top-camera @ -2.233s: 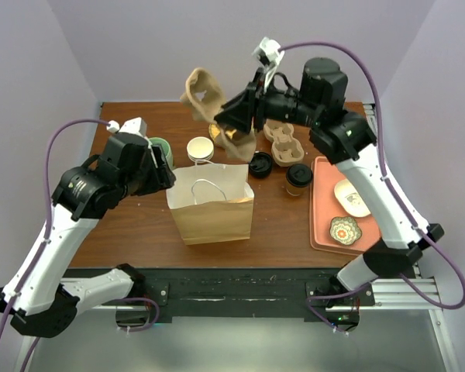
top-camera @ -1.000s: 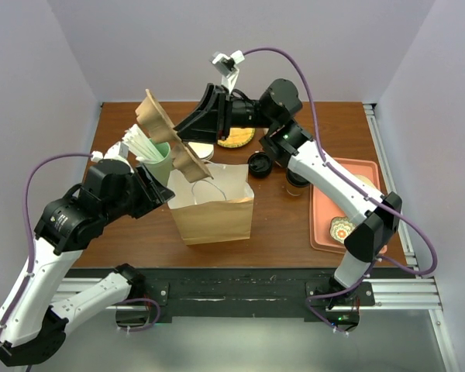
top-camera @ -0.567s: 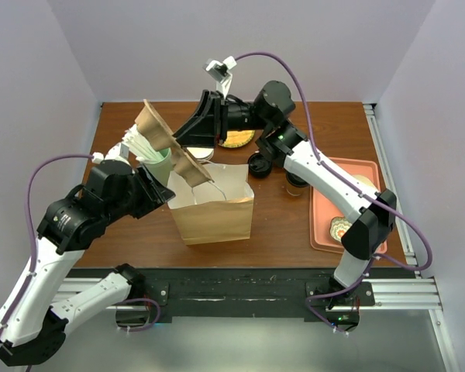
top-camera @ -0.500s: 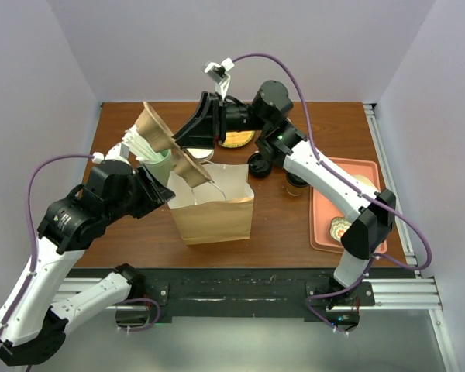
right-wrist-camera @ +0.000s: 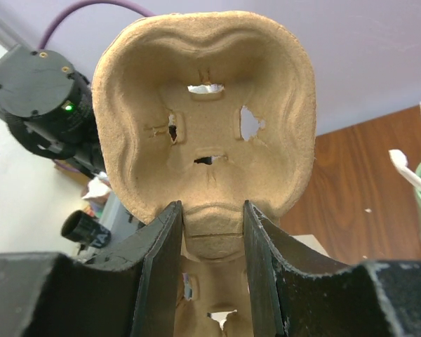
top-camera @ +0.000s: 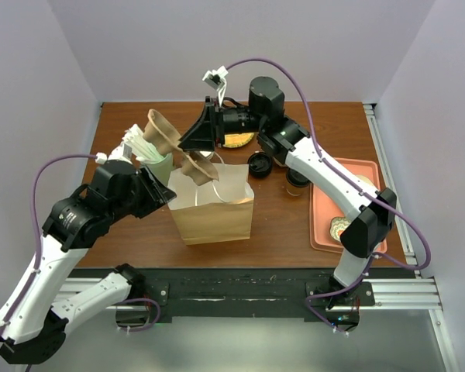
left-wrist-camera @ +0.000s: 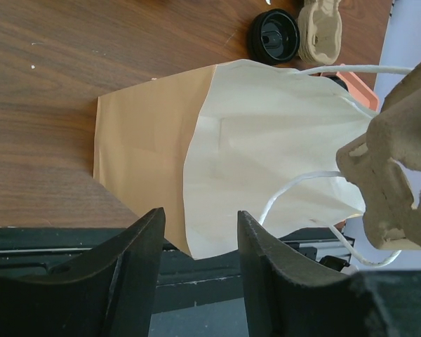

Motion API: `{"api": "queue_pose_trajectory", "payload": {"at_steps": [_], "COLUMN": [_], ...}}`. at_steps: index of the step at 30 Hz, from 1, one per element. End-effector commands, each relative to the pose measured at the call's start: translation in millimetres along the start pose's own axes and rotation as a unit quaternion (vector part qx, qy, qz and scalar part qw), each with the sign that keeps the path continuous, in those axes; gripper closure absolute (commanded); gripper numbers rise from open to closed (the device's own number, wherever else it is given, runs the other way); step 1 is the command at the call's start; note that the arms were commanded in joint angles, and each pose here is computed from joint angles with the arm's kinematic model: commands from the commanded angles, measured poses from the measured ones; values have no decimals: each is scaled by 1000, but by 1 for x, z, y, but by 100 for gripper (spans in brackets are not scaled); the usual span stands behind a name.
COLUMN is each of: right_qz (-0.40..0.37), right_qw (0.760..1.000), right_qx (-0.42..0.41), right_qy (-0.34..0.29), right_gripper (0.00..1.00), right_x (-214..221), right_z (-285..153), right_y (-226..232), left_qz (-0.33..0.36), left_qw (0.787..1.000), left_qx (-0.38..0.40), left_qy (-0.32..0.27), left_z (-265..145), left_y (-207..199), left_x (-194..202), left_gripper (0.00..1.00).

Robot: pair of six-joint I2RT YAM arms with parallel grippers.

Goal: Pack the takeout coffee

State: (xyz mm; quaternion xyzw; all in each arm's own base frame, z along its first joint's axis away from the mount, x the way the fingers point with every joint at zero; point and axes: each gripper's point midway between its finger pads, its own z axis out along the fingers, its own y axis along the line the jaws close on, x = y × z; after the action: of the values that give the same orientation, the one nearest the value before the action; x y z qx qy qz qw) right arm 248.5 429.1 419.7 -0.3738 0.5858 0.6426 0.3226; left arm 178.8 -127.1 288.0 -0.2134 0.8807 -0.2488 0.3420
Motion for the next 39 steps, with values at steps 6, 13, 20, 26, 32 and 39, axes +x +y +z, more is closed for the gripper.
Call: {"api": "queue_pose_trajectory", "payload": {"at_steps": [6,13,20,26,32,39], "right_qz": [-48,-31,-27,-27,-25,-22], "right_qw": [997,995,994,994,994,994], "right_qx": [49,75,92,100,98,96], "right_qy": [-24,-59,-51,-43,-48,-50], "right_gripper": [78,78,78,78,78,78], "right_x": [-23,-42,-33,-25,-27,-29], "right_z": [-19,-41,-52,-56,-56,-54], "right_y": [-3,-16,-28,-29,-26,-26], "left_qz": [14,23,27,34,61,116], "left_qw": [1000,999,999,999,996,954], "left_qx": [4,-21,-24,-36,51,265], "left_qy": [-22,-19,-24,-17,-47,-78], "left_z": [4,13,14,21,-8,-30], "left_y": [-5,7,6,9,-43,-133], "left_x": [-11,-7,-10,-7,-37,-52], "left_gripper": [51,51,51,52,51,51]}}
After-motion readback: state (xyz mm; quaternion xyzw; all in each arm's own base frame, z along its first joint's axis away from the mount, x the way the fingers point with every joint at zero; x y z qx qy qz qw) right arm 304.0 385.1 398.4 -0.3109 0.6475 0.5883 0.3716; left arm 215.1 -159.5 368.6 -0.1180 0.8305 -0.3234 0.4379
